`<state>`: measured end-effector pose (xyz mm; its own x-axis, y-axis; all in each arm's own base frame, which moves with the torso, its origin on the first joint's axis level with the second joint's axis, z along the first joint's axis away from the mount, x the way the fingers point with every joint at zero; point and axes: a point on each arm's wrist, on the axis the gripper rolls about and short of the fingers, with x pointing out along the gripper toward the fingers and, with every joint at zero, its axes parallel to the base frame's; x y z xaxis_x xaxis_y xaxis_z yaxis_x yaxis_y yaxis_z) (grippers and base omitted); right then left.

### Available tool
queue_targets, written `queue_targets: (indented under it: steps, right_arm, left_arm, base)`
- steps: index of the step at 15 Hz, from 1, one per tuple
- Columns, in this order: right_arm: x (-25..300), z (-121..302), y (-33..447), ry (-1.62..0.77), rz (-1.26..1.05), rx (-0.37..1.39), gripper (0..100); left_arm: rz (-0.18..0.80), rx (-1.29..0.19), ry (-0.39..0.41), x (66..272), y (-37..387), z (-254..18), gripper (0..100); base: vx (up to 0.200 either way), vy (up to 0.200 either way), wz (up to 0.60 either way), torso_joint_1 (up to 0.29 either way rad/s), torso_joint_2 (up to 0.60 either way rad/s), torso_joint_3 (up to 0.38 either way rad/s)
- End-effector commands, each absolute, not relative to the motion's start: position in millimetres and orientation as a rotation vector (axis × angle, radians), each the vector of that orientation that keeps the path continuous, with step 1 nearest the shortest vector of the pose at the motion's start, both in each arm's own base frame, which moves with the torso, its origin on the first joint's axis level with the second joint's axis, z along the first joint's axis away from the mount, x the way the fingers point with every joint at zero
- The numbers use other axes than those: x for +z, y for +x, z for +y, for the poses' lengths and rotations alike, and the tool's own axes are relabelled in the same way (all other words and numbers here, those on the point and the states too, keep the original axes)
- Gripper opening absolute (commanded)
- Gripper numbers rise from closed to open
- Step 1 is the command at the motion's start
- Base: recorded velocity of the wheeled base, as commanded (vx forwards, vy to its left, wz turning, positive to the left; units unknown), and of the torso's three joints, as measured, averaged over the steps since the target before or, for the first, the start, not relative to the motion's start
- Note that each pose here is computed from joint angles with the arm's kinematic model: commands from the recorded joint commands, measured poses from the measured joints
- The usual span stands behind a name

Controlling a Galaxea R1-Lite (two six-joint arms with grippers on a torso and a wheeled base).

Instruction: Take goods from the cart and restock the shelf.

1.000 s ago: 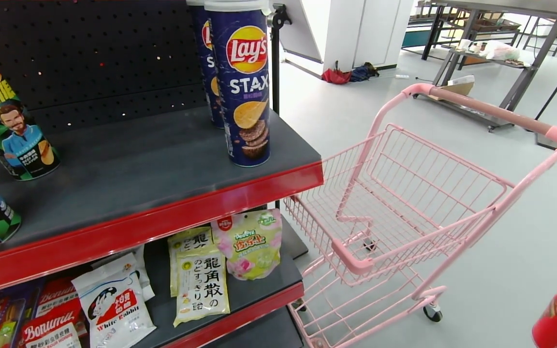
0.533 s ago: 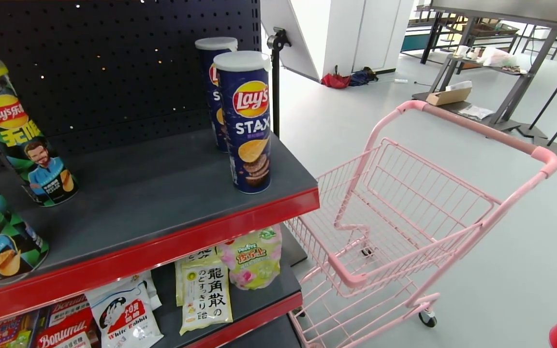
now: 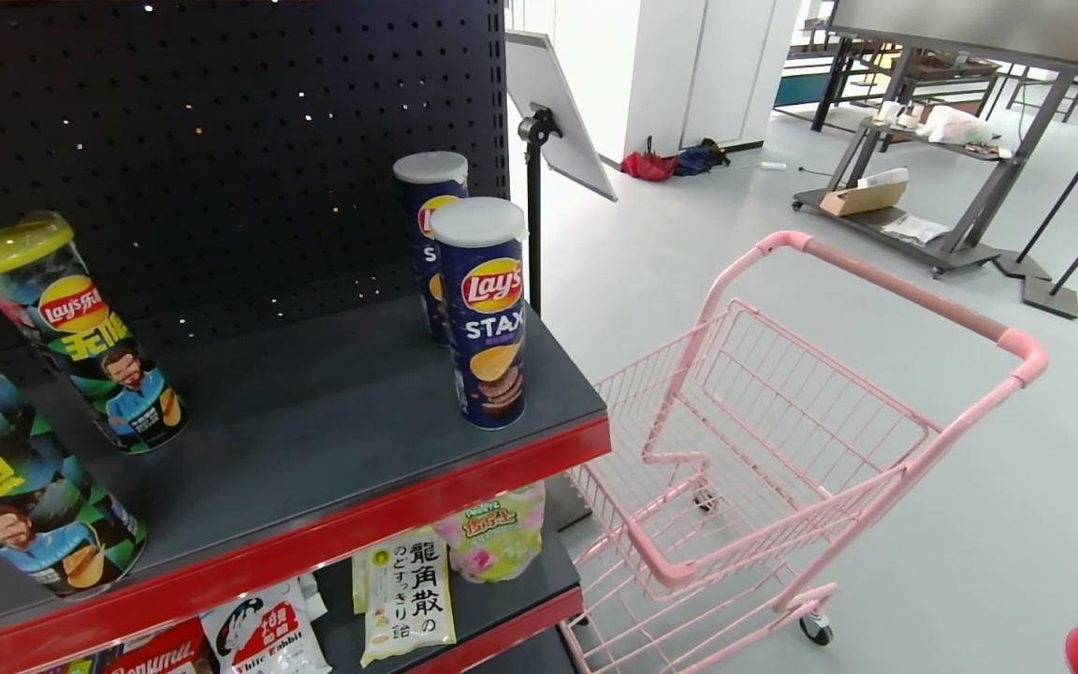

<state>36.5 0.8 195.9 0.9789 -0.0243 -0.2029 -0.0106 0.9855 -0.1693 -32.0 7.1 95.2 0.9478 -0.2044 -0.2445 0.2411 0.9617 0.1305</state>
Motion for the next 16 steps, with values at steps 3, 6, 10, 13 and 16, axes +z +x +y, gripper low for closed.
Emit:
queue_targets:
  steps: [3, 6, 10, 13, 16]
  right_arm:
    - [194.8, 1.3, 41.1, -0.177, 0.229, -0.004, 0]
    - [194.4, 1.6, 42.9, -0.178, 0.237, 0.001, 0]
    - [190.6, 1.4, 44.2, -0.189, 0.250, -0.007, 0]
    - [184.4, 1.5, 43.3, -0.192, 0.265, -0.001, 0]
    - [183.6, 1.7, 43.7, -0.192, 0.268, 0.004, 0]
  left_arm:
    - [0.233, -0.227, 0.160, 95.3, -31.9, 7.1, 100]
    - [0.233, -0.227, 0.160, 95.3, -31.9, 7.1, 100]
    - [0.233, -0.227, 0.160, 95.3, -31.9, 7.1, 100]
    - [0.233, -0.227, 0.160, 95.3, -31.9, 7.1, 100]
    - [0.233, -0.227, 0.160, 95.3, -31.9, 7.1, 100]
  base:
    - [0.000, 0.000, 0.00, 0.162, -0.39, -0.232]
    - [0.000, 0.000, 0.00, 0.157, -0.37, -0.216]
    - [0.000, 0.000, 0.15, 0.082, -0.19, -0.108]
    - [0.000, 0.000, 0.60, 0.004, -0.01, -0.006]
    - [0.000, 0.000, 0.60, 0.012, 0.00, -0.002]
